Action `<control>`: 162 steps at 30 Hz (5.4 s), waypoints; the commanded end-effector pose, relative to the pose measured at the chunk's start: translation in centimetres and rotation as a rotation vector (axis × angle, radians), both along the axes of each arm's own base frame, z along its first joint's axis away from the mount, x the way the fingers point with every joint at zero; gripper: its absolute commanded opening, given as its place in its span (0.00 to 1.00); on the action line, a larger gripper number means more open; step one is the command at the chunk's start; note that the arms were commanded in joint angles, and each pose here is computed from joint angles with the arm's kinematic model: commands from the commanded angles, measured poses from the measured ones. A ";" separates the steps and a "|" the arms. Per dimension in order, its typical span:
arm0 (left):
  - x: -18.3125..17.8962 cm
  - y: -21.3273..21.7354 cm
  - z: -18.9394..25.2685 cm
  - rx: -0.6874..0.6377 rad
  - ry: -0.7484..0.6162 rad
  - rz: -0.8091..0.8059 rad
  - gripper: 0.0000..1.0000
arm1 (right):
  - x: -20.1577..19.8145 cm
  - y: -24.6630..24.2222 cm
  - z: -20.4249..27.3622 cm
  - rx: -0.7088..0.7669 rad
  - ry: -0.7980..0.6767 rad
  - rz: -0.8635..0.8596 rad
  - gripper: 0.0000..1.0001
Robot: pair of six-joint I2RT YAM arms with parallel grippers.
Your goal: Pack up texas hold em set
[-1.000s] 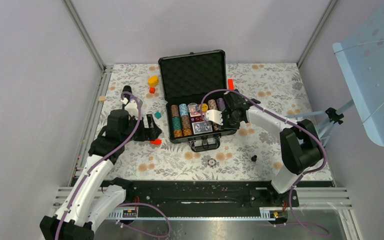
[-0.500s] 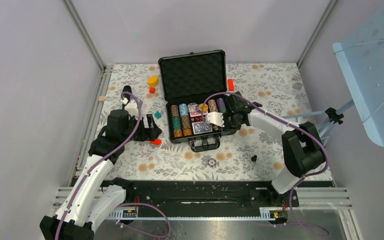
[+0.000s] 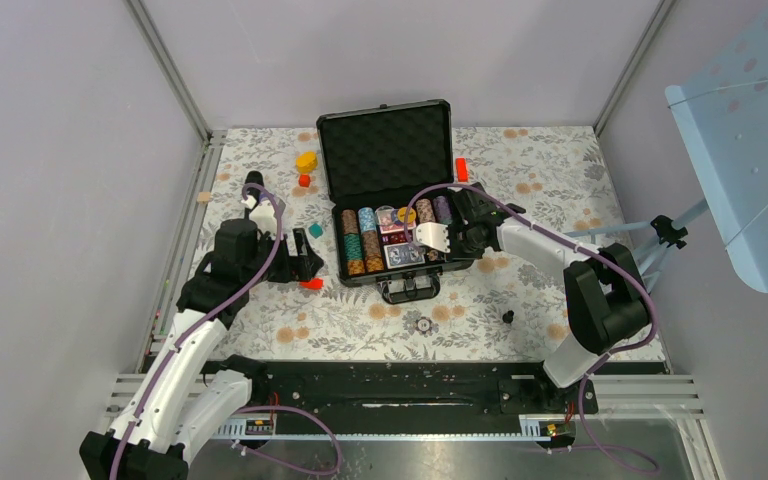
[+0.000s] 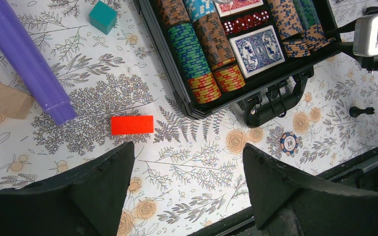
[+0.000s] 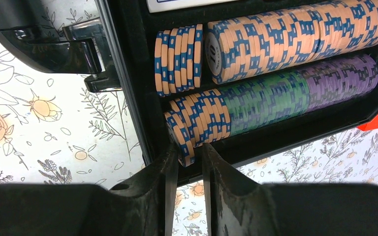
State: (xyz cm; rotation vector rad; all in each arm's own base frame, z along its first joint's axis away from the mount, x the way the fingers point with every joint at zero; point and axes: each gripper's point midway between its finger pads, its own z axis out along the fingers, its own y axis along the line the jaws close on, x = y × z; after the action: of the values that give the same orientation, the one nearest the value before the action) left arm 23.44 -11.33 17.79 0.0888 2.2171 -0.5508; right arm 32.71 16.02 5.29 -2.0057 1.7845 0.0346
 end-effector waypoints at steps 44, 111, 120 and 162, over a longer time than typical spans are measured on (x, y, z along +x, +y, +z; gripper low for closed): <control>0.8 -0.1 0.9 -0.007 -0.056 -0.004 0.81 | 2.7 2.8 18.0 1.074 -0.063 -1.047 0.47; 0.8 0.2 0.3 0.006 -0.037 0.010 0.82 | -17.2 8.1 -5.2 0.138 0.159 -1.370 0.51; 0.8 0.1 0.3 0.006 -0.036 0.009 0.82 | -18.9 7.6 -5.4 0.118 0.167 -1.364 0.47; 0.7 0.0 0.2 0.001 -0.031 0.001 0.82 | -17.2 4.0 -3.2 0.339 0.168 -1.498 0.48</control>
State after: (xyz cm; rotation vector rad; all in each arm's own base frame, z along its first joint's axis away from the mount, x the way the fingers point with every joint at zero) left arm 23.49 -11.26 17.59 0.0846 2.2251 -0.5446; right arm 15.37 21.46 3.28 -0.1956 2.6425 0.0374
